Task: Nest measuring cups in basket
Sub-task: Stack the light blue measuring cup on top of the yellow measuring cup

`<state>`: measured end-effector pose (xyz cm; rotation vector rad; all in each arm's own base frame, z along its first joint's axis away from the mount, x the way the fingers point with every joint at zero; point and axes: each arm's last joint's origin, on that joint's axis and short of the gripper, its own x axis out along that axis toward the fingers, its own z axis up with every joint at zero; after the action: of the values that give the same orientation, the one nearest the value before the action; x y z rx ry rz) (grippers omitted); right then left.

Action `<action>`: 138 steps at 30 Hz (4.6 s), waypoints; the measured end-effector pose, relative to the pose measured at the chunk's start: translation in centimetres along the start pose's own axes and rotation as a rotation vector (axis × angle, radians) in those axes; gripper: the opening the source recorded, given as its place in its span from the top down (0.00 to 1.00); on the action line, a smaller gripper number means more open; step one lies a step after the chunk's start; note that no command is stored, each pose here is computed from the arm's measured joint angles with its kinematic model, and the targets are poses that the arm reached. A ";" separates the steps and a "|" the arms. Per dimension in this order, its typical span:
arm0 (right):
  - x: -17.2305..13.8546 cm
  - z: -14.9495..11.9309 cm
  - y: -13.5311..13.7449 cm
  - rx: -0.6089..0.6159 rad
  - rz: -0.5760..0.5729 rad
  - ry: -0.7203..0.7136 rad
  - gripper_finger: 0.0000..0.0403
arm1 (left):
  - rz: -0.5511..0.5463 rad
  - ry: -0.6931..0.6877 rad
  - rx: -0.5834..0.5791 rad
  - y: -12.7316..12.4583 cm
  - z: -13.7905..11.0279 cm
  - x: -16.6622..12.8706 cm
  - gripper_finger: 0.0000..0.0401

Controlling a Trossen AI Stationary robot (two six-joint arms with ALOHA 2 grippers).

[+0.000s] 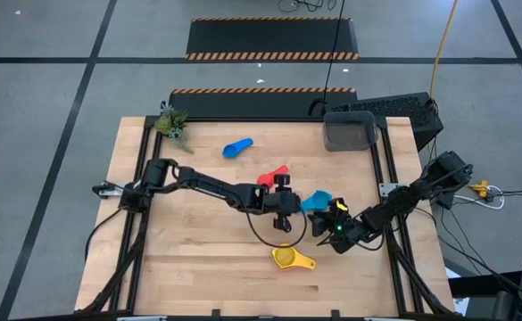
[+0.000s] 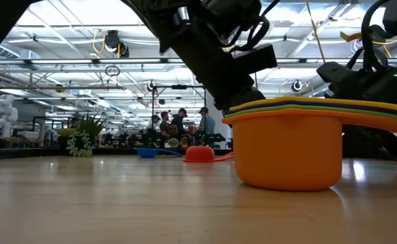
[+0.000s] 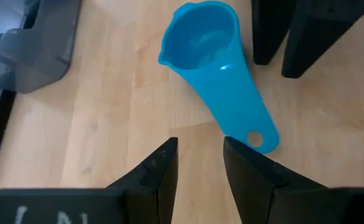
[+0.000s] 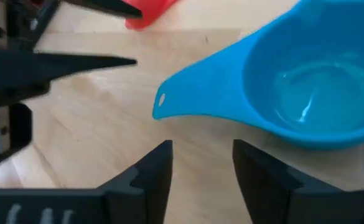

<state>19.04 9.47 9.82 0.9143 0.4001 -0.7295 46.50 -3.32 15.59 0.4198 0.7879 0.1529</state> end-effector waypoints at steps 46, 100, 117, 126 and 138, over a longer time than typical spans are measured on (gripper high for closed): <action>0.0 0.1 0.2 -0.030 0.016 -0.051 0.34 | -0.038 -0.111 -0.002 0.6 -0.1 2.0 0.67; 0.0 0.1 0.3 -0.045 0.026 -0.027 0.48 | -0.238 -0.245 -0.017 -0.4 -0.7 4.2 0.67; 0.0 -0.1 0.2 -0.115 0.015 0.053 0.99 | -0.178 -0.145 -0.031 1.5 0.6 0.5 0.67; -1.5 1.0 1.4 -0.237 0.129 0.214 0.99 | -0.112 -0.137 0.007 1.5 1.5 -1.3 0.67; -5.0 3.9 2.8 -0.355 0.351 0.306 1.00 | 0.038 -0.137 0.050 1.4 4.1 -7.9 0.67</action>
<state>17.63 9.32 16.55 0.7319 0.5991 -0.1846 43.96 -5.57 23.90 0.4875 0.6504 0.1392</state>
